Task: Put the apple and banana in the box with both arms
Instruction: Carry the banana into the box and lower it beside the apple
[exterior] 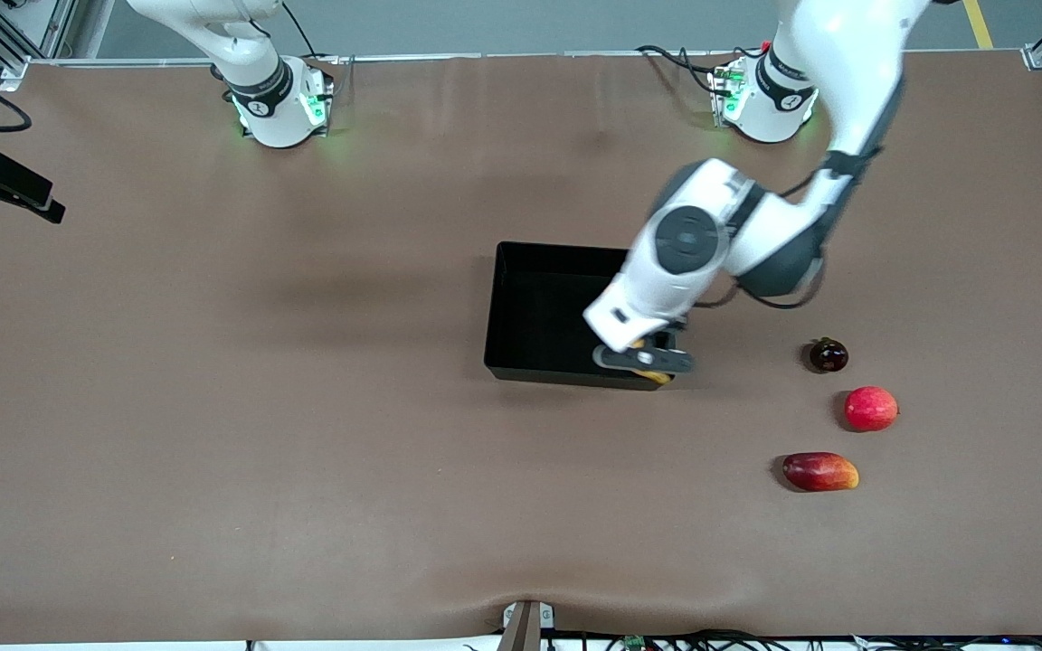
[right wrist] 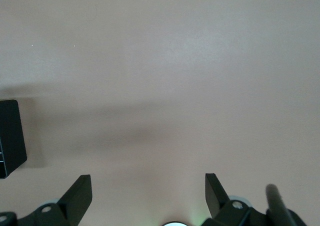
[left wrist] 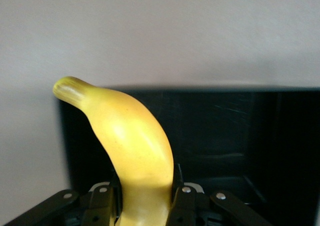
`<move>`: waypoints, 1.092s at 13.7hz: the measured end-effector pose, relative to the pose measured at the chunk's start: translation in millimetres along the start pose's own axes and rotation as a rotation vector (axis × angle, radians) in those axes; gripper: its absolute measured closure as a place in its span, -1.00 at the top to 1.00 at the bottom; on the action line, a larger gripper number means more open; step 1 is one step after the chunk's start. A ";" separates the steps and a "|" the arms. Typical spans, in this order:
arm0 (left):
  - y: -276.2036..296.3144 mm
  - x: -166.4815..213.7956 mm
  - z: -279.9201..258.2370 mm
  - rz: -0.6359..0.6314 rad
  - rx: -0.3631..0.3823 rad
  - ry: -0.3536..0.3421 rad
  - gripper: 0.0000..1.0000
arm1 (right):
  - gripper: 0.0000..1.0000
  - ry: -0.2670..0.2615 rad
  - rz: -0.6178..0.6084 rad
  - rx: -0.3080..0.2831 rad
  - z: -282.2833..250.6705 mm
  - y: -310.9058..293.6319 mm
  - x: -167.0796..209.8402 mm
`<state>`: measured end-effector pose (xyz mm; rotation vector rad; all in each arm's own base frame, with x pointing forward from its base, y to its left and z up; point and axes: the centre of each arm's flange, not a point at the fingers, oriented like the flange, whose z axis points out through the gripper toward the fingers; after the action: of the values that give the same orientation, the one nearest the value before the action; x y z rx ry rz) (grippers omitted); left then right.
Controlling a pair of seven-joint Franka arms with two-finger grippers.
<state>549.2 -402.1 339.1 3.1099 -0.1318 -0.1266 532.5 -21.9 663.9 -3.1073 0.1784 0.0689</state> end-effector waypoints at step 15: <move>94.9 -25.4 118.5 0.011 -0.059 -0.007 -0.24 | 1.00 0.000 0.000 0.000 0.0 0.1 0.0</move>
<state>506.3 -497.1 225.8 3.0495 -0.1419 -0.1386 532.5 -22.1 663.9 -3.1073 0.1784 0.0690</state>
